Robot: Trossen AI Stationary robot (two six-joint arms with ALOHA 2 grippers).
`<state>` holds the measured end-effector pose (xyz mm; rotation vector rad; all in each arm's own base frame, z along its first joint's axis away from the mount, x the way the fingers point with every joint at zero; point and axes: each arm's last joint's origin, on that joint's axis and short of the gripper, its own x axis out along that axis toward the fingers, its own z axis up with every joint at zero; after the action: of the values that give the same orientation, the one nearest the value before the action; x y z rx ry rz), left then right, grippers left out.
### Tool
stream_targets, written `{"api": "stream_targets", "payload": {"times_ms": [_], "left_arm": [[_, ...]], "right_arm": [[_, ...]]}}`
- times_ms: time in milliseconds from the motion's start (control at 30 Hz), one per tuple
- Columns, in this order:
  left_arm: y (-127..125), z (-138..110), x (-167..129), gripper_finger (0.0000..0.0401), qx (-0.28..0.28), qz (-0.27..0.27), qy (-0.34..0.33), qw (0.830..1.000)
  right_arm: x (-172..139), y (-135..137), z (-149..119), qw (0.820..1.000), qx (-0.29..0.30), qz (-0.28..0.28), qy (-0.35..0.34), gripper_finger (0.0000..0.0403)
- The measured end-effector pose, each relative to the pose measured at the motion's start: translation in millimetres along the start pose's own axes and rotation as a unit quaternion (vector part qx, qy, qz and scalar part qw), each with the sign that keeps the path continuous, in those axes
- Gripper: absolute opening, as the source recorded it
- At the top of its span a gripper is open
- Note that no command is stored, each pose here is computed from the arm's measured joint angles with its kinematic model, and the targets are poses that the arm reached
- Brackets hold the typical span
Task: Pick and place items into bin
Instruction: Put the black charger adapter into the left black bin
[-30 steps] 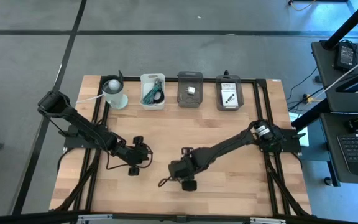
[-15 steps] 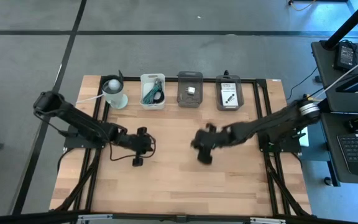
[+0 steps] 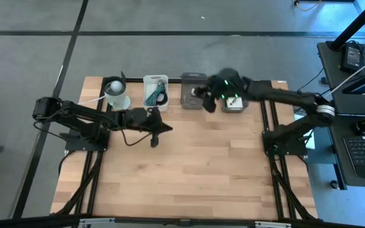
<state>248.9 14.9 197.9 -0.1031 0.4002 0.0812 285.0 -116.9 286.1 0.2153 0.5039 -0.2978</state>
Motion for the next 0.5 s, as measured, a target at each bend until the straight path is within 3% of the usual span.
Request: {"api": "stream_targets", "payload": {"times_ms": [200,500], "left_arm": [[5,4,0,0.0002,-0.048,0.006,-0.02,0.999],[-4,3,0,0.0002,-0.083,0.0,-0.02,0.996]], "right_arm": [[37,-40,35,0.994,-0.049,-0.008,0.098,0.0143],[115,-83,25,0.963,-0.038,0.002,0.266,0.0143]]}}
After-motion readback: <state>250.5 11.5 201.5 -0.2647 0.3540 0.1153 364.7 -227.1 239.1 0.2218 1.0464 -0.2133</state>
